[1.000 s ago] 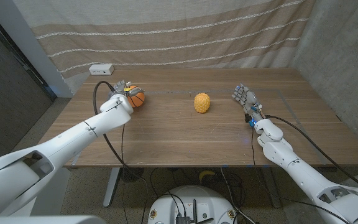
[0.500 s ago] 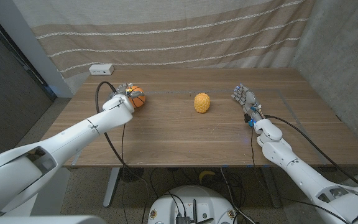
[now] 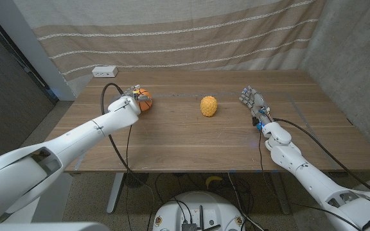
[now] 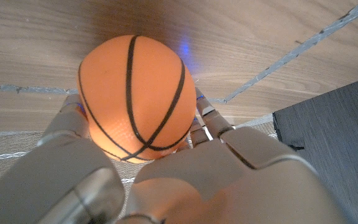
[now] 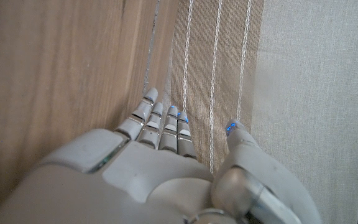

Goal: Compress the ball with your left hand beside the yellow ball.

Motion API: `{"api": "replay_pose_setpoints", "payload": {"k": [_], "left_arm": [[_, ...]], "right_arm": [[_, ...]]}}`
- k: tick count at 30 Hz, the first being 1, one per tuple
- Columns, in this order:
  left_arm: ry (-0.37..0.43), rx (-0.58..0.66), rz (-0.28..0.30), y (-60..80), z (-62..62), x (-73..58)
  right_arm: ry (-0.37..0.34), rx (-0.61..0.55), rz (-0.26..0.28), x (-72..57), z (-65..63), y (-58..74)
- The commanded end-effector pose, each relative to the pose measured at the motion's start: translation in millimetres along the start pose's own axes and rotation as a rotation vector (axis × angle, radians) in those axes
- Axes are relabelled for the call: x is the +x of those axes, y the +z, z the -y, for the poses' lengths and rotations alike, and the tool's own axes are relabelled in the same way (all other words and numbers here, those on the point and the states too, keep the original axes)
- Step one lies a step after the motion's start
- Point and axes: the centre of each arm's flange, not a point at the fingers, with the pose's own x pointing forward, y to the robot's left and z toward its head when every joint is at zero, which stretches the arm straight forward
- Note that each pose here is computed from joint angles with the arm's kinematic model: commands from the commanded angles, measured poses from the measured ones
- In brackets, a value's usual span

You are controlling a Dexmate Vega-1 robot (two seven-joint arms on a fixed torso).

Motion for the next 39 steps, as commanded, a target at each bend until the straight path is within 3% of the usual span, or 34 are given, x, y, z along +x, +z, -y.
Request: {"api": "replay_pose_setpoints", "payload": {"k": [1,15,28,39], "left_arm": [[0.025,-0.004,-0.029,2.8,3.3,4.1],[0.132,-0.036,-0.067,4.3,4.8,2.9],[0.142,-0.044,-0.050,2.6,3.2,1.9],[0.207,-0.064,-0.036,1.4,0.9,-5.4]], "right_arm": [[-0.006,-0.004,-0.001,2.2,1.2,-0.2],[-0.008,-0.008,-0.001,4.4,1.1,0.1],[-0.008,-0.009,0.001,2.4,0.7,0.7],[-0.005,-0.011,0.004,-0.2,0.1,1.8]]}}
